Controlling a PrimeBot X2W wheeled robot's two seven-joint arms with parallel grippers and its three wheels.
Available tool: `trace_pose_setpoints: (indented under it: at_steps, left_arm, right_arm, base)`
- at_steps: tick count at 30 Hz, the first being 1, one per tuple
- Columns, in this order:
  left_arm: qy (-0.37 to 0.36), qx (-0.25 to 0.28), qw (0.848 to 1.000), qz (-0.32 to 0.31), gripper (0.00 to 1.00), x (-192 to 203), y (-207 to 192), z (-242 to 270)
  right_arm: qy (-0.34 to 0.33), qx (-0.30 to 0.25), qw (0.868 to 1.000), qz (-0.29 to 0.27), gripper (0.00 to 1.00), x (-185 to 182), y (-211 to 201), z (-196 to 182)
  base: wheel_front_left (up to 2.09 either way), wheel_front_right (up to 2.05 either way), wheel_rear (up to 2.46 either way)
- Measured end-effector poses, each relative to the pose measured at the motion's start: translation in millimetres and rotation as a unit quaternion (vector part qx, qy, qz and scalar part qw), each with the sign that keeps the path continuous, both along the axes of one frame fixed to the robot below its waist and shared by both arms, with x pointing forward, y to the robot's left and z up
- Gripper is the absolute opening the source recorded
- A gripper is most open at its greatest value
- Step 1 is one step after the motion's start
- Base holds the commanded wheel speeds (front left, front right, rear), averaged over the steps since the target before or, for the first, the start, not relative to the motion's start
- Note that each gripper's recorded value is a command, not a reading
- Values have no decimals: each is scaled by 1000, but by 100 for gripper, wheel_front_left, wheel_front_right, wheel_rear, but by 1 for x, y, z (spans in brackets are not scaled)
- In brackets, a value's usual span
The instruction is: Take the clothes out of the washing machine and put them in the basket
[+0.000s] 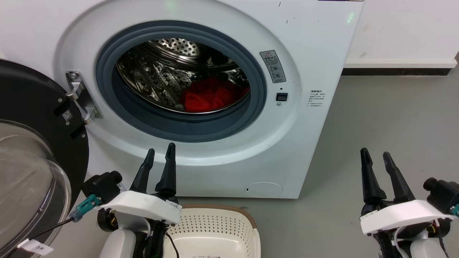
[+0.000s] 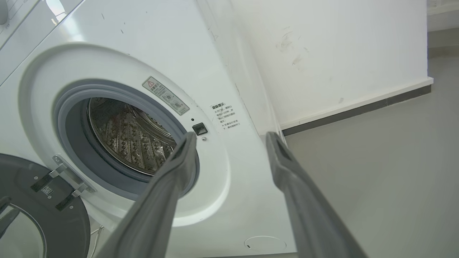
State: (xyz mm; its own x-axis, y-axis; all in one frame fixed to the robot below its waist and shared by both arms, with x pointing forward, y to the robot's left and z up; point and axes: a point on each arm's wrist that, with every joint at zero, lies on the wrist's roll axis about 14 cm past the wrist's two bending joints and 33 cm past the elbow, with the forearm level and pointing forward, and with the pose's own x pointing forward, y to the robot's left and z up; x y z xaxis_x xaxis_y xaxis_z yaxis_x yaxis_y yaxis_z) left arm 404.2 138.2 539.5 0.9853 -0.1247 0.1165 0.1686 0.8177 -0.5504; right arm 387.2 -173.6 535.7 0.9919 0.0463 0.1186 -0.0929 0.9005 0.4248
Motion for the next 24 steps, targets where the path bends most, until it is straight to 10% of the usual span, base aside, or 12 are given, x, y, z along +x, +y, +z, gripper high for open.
trace_pose_setpoints:
  at_steps: [24]
  left_arm:
    - [-26, 126, 992, 7, 100, 3, -5, 0]
  right_arm:
    - [-3, -128, 992, 4, 100, 0, 6, -9]
  base:
    - [0, 0, 0]
